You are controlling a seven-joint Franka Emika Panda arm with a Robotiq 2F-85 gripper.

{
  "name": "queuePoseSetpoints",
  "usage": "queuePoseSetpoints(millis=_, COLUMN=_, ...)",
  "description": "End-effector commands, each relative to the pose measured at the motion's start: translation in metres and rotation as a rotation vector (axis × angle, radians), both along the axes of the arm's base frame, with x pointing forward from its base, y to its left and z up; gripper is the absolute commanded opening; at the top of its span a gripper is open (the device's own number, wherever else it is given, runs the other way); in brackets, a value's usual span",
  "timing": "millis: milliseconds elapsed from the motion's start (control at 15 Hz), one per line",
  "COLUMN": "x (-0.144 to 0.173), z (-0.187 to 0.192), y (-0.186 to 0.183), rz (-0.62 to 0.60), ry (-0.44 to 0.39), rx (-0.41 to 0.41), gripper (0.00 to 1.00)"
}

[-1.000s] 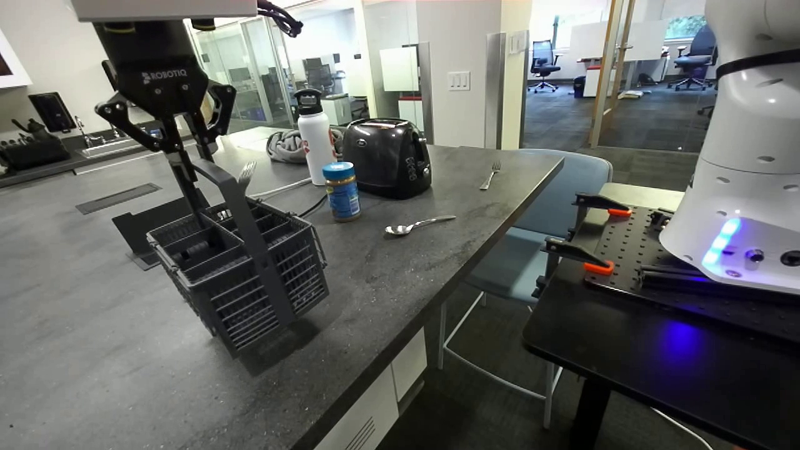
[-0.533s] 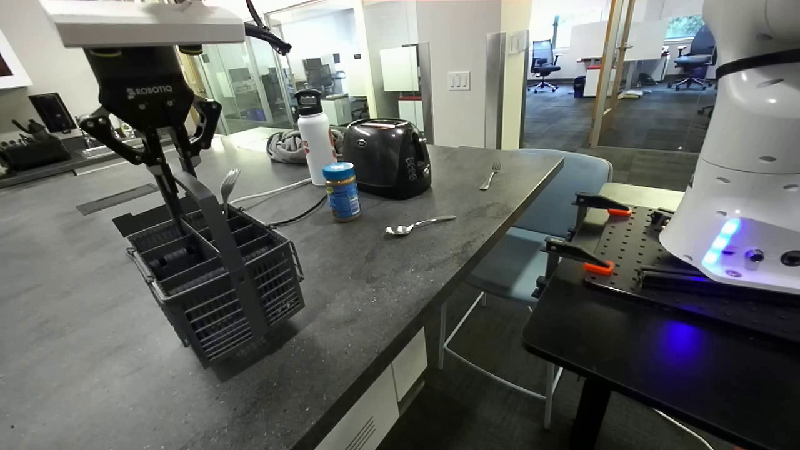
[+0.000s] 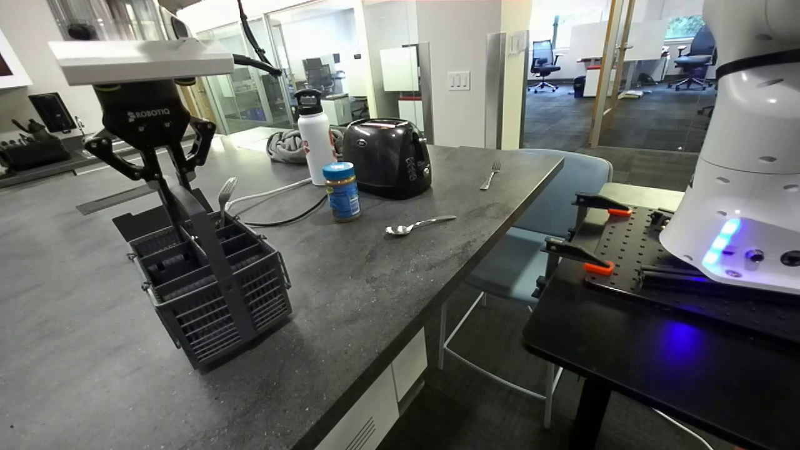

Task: Move the grey cutlery holder to the left

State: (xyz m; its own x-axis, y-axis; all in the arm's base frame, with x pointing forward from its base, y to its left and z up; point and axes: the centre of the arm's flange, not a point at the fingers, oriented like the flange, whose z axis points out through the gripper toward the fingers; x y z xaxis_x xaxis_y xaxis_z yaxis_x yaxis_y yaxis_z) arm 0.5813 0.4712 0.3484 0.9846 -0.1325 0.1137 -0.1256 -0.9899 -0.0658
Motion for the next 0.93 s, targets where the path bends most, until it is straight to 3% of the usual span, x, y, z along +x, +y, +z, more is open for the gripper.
queuePoseSetpoints(millis=0, x=0.015, z=0.008, y=0.011, rz=-0.022, ry=0.002, rx=0.006, gripper=0.08)
queuePoseSetpoints(millis=200, x=0.017, z=0.006, y=0.012, rz=-0.027, ry=0.019, rx=0.005, gripper=0.07)
queuePoseSetpoints(millis=267, x=0.017, z=0.005, y=0.013, rz=-0.028, ry=0.026, rx=0.005, gripper=0.45)
queuePoseSetpoints(millis=400, x=0.016, z=0.008, y=0.014, rz=-0.028, ry=0.030, rx=0.010, gripper=0.53)
queuePoseSetpoints(millis=733, x=-0.005, z=0.048, y=0.013, rz=-0.032, ry=0.020, rx=-0.016, gripper=0.92)
queuePoseSetpoints(millis=867, x=-0.020, z=0.071, y=0.007, rz=-0.036, ry=0.026, rx=-0.019, gripper=1.00)
